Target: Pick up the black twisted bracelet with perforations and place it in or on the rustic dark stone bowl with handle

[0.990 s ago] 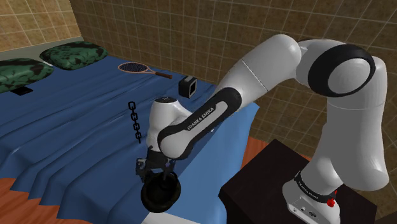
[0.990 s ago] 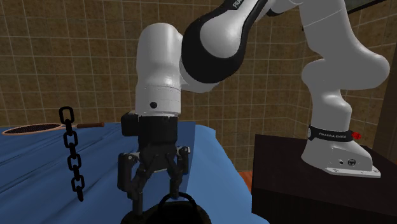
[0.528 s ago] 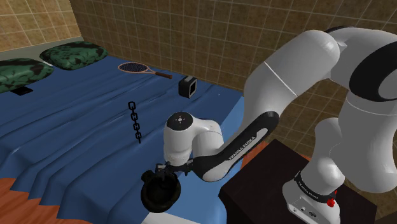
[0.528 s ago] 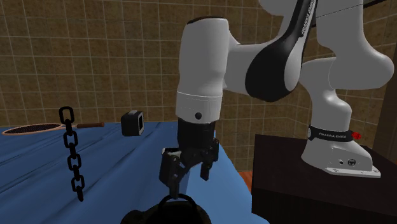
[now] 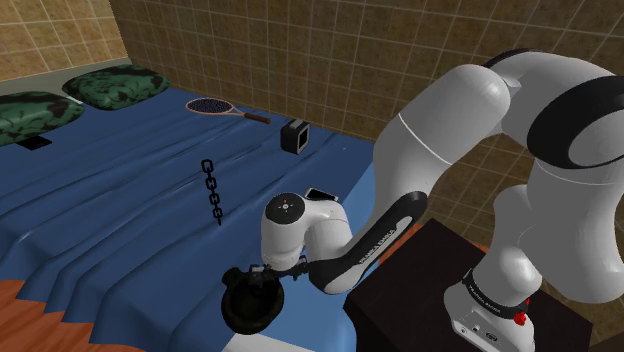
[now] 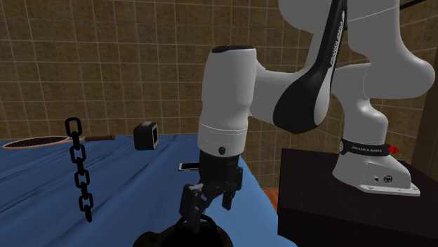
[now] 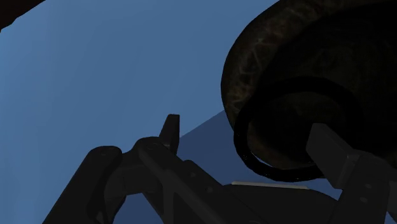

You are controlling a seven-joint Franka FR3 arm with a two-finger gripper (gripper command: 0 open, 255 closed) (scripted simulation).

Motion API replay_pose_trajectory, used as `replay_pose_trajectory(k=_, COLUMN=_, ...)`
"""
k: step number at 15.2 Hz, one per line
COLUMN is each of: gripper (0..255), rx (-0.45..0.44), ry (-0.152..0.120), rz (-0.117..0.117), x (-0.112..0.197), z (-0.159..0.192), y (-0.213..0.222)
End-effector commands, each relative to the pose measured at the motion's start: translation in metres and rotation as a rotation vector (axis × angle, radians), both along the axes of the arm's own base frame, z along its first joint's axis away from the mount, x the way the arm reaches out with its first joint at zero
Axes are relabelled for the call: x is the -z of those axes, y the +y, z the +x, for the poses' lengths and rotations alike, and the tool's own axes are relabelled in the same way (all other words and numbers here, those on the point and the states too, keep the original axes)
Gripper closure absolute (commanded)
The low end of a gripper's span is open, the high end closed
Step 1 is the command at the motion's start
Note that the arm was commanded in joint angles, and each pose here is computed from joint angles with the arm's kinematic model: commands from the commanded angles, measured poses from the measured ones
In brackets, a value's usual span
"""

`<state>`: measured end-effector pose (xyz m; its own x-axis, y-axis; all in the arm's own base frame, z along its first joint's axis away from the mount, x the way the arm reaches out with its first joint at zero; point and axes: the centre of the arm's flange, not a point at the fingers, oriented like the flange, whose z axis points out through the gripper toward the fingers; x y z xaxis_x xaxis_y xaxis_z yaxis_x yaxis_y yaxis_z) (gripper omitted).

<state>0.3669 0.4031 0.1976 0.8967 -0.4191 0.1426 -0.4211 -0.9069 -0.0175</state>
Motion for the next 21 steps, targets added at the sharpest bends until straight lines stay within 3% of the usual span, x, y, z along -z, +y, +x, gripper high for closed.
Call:
replay_pose_trajectory(k=1, gripper=0, rx=0.0, ry=0.0, rz=0.0, x=0.004, z=0.0, y=-0.001)
replay_pose_trajectory(k=7, gripper=0, rx=0.0, ry=0.0, rz=0.0, x=0.004, z=0.0, y=-0.001)
replay_pose_trajectory(k=8, gripper=255, rx=0.0, ry=0.0, rz=0.0, x=0.004, z=0.0, y=-0.001)
replay_pose_trajectory(k=17, gripper=255, rx=0.0, ry=0.0, rz=0.0, x=0.004, z=0.0, y=-0.001)
replay_pose_trajectory(k=21, gripper=255, rx=0.0, ry=0.0, rz=0.0, x=-0.017, z=0.0, y=-0.001)
